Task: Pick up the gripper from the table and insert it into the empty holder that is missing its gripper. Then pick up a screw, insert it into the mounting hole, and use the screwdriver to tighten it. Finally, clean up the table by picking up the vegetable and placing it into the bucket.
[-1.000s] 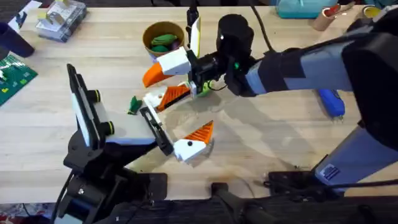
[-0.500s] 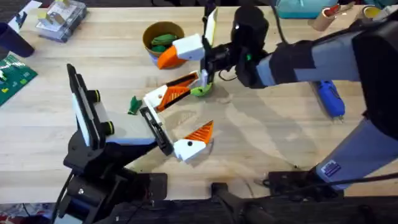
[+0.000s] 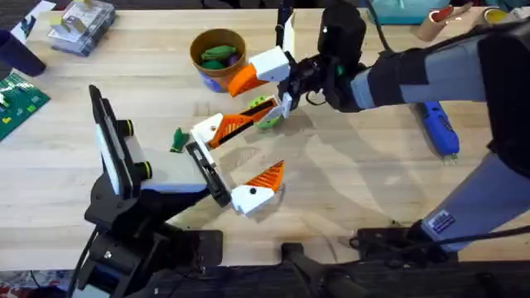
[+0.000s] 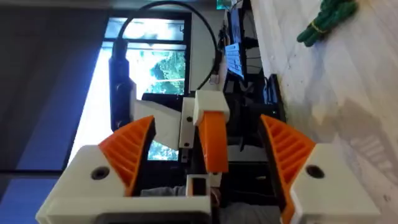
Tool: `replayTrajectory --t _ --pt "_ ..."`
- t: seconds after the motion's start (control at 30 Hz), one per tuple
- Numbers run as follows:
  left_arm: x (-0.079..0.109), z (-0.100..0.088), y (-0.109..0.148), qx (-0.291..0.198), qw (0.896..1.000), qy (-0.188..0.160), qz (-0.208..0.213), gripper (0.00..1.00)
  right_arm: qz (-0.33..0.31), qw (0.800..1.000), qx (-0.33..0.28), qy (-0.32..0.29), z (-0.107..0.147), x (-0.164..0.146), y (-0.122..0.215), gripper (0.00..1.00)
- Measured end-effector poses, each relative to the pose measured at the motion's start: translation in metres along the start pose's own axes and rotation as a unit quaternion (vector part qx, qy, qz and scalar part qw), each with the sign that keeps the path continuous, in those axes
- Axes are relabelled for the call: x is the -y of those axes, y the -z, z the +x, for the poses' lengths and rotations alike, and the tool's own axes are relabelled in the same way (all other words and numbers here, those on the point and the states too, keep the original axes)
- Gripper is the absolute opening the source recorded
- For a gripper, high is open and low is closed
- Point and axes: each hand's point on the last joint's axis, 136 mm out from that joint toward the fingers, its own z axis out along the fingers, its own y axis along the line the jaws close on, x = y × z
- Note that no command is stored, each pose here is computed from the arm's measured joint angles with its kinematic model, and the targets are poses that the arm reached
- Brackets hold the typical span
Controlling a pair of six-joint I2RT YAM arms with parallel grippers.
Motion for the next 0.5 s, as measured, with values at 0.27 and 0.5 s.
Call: replayTrajectory --t 0.27,0.5 --pt "0.0 0.0 0.0 0.0 1.0 0.0 -0.001 0.986 0.0 1.0 0.014 0.001 -0.003 0.0 0.015 0.992" --pt "0.0 0.0 0.0 0.0 1.0 0.0 -0.001 0.986 0.002 0.999 0.036 0.003 0.021 -0.01 0.027 0.992"
